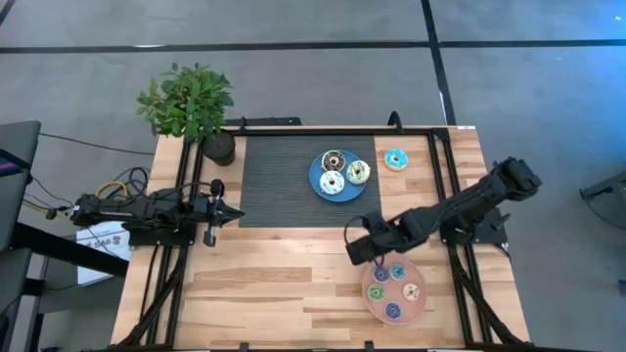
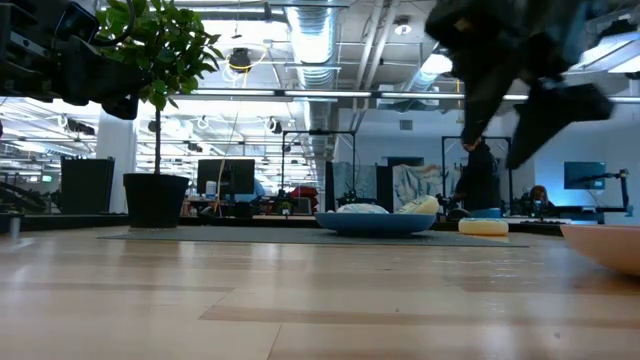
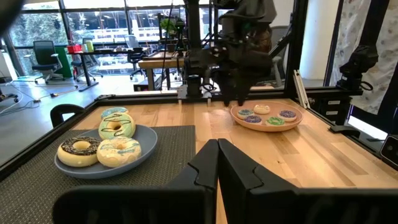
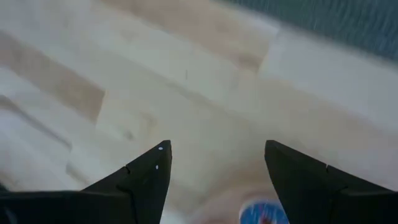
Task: Pick & Place donuts
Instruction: Put the large blue donut on the blue plate
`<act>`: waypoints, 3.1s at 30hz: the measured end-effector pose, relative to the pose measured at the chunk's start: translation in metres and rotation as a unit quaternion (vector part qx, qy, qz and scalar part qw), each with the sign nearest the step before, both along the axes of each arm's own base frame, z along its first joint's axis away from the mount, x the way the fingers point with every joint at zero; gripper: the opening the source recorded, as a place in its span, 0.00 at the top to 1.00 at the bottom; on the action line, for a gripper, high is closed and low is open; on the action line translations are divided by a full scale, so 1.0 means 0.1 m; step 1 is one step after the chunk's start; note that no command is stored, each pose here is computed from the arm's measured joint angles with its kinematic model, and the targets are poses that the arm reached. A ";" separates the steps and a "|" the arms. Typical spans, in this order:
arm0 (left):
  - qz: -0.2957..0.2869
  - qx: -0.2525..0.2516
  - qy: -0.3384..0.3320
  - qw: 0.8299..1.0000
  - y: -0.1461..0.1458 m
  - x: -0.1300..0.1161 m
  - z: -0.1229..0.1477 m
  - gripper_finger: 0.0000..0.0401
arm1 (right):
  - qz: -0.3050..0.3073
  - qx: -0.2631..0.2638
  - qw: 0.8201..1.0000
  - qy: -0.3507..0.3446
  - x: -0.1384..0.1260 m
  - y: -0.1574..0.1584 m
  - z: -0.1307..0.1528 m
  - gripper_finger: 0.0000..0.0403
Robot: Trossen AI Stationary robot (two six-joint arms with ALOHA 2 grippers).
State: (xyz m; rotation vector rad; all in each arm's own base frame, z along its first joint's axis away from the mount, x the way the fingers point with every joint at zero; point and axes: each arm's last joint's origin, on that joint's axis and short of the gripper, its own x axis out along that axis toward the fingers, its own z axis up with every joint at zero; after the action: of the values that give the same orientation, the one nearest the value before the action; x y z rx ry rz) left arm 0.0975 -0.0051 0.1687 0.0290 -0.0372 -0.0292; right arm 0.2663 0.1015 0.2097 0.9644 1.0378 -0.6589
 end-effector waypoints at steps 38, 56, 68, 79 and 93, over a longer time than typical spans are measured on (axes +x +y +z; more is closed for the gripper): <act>0.000 0.000 0.000 1.000 0.00 0.00 0.00 1.00 | -0.120 -0.127 0.980 0.098 -0.91 -3.26 -0.02 0.38; 0.000 0.000 0.000 1.000 0.00 0.00 0.00 1.00 | -0.121 -0.049 0.979 0.158 -1.01 -3.48 -0.52 0.40; 0.000 0.000 0.000 1.000 0.00 0.00 0.00 1.00 | -0.135 -0.039 0.976 0.166 -1.14 -3.36 -0.31 0.41; 0.000 0.000 0.000 1.000 0.00 0.00 0.00 1.00 | -0.112 -0.004 0.979 0.170 -1.06 -3.35 -0.56 0.41; 0.000 0.000 0.000 1.000 0.00 0.00 0.00 1.00 | -0.092 -0.020 0.979 0.179 -1.05 -3.36 -0.57 0.41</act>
State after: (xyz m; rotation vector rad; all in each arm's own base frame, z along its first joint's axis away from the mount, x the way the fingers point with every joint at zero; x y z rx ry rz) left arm 0.0975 -0.0051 0.1687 0.0286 -0.0372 -0.0288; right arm 0.1608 -0.2347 0.1530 0.9331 1.2543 -1.0301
